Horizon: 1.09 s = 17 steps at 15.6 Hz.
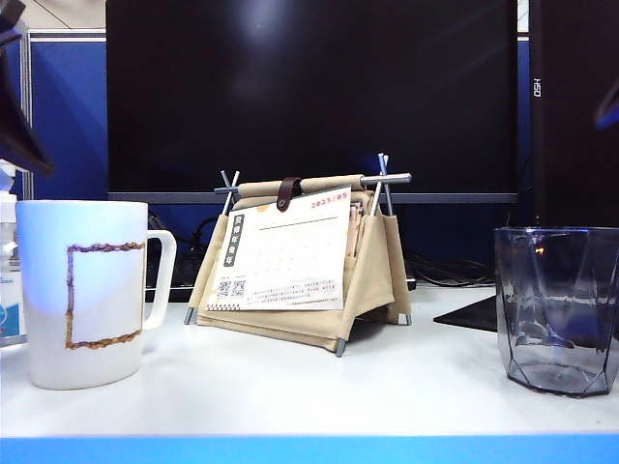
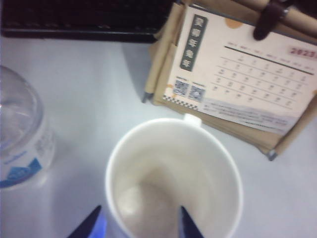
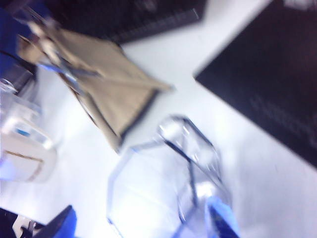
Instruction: Swap the positions of the transparent plastic cup and the white ceramic cup.
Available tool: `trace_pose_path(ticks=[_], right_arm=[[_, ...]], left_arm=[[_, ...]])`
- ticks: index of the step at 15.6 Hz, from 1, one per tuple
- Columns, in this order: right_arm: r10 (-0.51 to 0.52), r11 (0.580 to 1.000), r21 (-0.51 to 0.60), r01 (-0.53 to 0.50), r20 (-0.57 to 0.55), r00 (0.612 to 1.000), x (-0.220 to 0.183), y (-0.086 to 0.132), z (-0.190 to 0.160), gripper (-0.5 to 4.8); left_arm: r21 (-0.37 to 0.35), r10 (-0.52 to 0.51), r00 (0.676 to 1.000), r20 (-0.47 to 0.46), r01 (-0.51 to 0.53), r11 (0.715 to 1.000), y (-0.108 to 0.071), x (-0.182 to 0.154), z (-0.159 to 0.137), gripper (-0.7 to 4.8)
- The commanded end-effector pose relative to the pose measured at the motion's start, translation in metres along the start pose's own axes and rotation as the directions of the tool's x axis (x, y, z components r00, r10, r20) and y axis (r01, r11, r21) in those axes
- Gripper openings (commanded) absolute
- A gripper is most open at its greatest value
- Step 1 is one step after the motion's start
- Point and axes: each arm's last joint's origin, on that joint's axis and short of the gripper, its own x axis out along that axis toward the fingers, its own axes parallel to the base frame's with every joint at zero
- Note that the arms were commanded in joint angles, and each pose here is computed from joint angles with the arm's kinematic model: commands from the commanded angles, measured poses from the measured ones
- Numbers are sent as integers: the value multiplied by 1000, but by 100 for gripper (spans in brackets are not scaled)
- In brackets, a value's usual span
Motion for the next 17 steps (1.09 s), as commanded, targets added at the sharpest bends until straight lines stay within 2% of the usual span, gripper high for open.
trace_pose_path(ticks=[1,4,5,8,14,16,17], right_arm=[[3,1000,9,-2,-44,999,8,-2,2,337],[21,1000,-6,-22,-141,990,25,2,-2,337],[-22,999,-27,18,-160,987,32,4,-4,337],[-105,993,-75,95,-154,982,39,7,-6,337],[-149,988,-69,138,-180,972,52,1,-5,333],[-153,988,-66,143,-189,970,61,-2,-4,330],[-158,987,-63,148,-201,967,65,-4,-4,294]], left_arm=[[27,15,1000,14,-15,1000,0,1,2,196],[37,26,1000,0,-26,999,0,5,2,197],[59,30,1000,-10,-29,998,0,7,1,197],[64,38,999,-39,-35,997,1,9,-2,197],[63,35,999,-30,-33,997,0,9,-1,197],[88,35,999,-27,-33,996,0,9,0,197],[101,45,999,-12,-44,994,0,9,1,197]])
